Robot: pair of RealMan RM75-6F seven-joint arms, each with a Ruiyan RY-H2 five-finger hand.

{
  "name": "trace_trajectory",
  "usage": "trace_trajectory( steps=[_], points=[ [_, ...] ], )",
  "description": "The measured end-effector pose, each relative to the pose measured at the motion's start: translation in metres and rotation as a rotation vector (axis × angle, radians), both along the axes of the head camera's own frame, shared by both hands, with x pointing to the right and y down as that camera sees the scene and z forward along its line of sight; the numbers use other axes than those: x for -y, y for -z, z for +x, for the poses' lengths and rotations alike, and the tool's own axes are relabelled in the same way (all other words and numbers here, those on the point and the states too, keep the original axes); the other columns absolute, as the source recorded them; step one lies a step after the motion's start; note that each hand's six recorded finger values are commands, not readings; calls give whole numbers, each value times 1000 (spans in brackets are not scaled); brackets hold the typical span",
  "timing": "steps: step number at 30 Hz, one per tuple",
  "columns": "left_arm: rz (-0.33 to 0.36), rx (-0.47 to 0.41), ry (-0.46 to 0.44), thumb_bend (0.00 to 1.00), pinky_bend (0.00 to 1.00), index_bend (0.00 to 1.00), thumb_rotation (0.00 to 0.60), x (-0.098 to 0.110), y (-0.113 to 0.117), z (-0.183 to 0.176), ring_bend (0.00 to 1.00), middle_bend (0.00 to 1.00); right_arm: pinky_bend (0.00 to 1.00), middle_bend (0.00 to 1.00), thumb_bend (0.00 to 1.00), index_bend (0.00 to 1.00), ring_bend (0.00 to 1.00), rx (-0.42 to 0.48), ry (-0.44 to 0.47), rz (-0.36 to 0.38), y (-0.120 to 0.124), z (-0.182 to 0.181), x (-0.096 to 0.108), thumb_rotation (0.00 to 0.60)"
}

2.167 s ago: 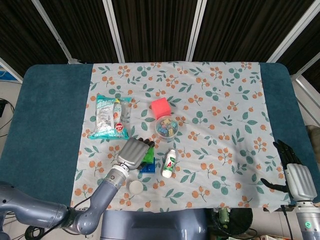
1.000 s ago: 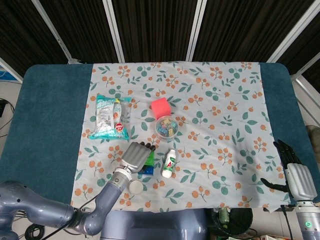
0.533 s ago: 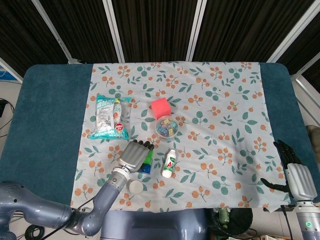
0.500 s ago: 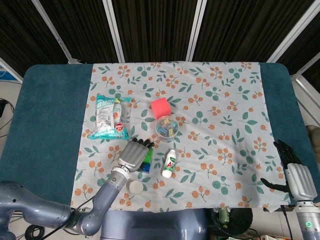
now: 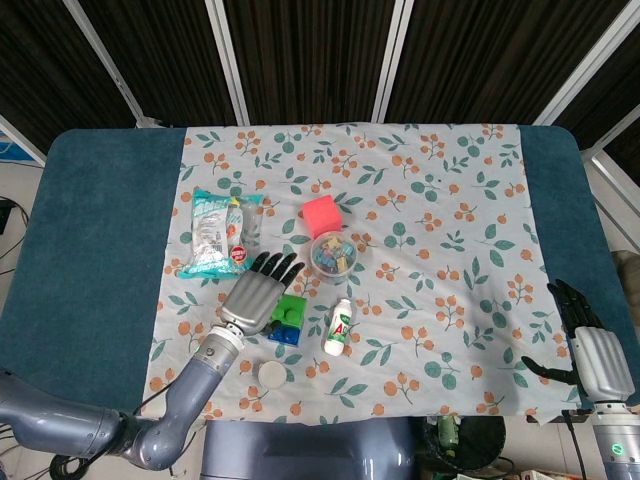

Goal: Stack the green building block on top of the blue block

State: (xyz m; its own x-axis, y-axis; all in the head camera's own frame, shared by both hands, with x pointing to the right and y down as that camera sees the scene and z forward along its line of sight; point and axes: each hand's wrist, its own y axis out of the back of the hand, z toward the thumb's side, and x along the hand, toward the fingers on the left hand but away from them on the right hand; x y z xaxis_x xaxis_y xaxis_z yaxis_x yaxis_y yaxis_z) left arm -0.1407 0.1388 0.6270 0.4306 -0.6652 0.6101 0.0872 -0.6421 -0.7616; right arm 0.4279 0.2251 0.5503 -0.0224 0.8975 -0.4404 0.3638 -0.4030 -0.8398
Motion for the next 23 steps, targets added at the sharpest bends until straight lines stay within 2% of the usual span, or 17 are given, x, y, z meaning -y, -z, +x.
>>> trace_trajectory(
  steps=[4, 10, 13, 19, 23],
  points=[
    [43, -19, 6, 163, 62, 3, 600, 1, 9, -15, 0, 0, 205, 0, 103, 0, 0, -4, 2, -2, 0, 1, 0, 600],
    [143, -14, 18, 134, 61, 0, 600, -6, 20, -72, 0, 0, 205, 0, 103, 0, 0, -16, 12, 1, 0, 0, 0, 600],
    [185, -4, 47, 118, 54, 0, 600, -17, 27, -114, 0, 0, 205, 0, 103, 0, 0, -28, 22, 4, 0, -1, -1, 600],
    [234, 27, 214, 101, 32, 0, 600, -53, 33, -212, 0, 0, 205, 0, 103, 0, 0, -42, 47, 16, 1, -3, -2, 600],
    [293, 69, 243, 101, 31, 0, 600, -70, 35, -256, 0, 0, 205, 0, 103, 0, 0, -46, 53, 17, 1, -3, -3, 600]
  ],
)
